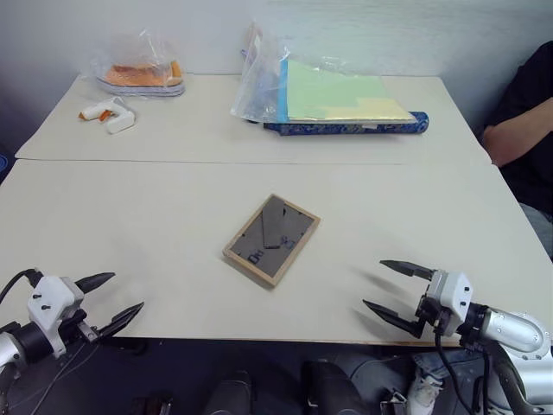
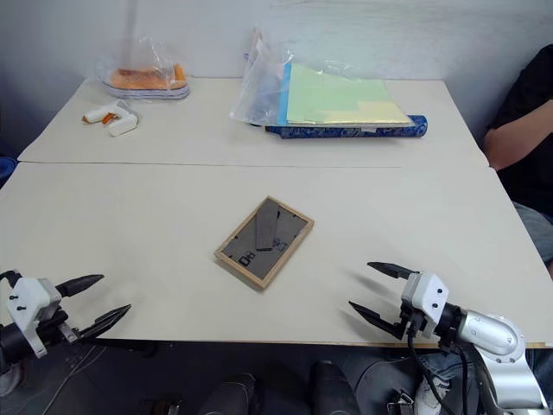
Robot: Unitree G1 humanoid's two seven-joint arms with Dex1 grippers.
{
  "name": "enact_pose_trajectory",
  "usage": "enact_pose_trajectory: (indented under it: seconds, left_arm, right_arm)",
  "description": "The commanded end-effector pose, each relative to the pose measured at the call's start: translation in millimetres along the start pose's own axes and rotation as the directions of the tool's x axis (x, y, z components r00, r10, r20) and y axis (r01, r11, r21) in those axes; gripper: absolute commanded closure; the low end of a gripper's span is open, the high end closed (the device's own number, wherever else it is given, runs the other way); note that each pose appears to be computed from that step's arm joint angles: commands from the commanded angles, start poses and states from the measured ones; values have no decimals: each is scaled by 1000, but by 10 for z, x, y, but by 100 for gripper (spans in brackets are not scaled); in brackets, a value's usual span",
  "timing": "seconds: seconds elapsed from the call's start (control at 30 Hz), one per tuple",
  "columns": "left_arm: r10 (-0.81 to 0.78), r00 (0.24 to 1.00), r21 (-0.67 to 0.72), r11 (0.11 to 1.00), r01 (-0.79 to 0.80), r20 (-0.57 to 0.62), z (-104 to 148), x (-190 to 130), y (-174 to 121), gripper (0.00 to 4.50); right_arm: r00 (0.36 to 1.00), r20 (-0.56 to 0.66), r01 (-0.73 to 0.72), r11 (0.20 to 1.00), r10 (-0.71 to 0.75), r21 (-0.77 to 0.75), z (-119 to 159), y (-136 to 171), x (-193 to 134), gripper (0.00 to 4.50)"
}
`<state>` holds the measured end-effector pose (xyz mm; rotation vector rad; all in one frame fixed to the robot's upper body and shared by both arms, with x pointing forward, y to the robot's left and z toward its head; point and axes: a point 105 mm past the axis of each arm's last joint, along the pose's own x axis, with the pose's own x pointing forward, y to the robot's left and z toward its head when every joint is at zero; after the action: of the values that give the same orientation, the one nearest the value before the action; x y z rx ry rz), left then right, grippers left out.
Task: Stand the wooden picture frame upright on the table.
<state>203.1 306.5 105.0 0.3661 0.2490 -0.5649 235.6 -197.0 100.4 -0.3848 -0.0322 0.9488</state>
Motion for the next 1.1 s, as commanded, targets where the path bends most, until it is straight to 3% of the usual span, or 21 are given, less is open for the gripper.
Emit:
enact_pose_trajectory:
  seconds: [0.03,0.13,0.27,0.43,0.53,0.63,0.87,1.1]
  left_arm:
    - [-12,1000,16,1000,12,13,53,-16,-4,0]
    - [-52,998,-26,998,52,18,101,27,-50,0]
    - [-78,992,-15,997,80,102,426,348,-23,50]
    - [-97,988,56,994,91,116,705,920,26,195]
    - [-111,986,87,991,100,127,820,1310,30,304]
    - [-171,977,101,982,158,131,875,1574,-66,383]
    - [-419,902,134,904,405,100,841,1734,-577,383]
    - [-419,902,95,907,410,107,764,1666,-694,383]
  right_arm:
    - [1000,24,3,1000,-3,-23,36,-2,-5,6]
    - [999,32,-30,999,31,-25,42,42,21,6]
    - [995,43,-94,996,94,9,87,168,193,85]
    - [996,-9,-94,996,94,13,45,182,518,246]
    - [999,-10,-50,999,50,-21,52,102,764,368]
    - [999,-19,-26,999,25,-22,59,43,992,447]
    - [1000,20,-3,998,5,-58,269,-96,1267,447]
    - [1000,10,-8,997,8,-76,322,-198,1233,447]
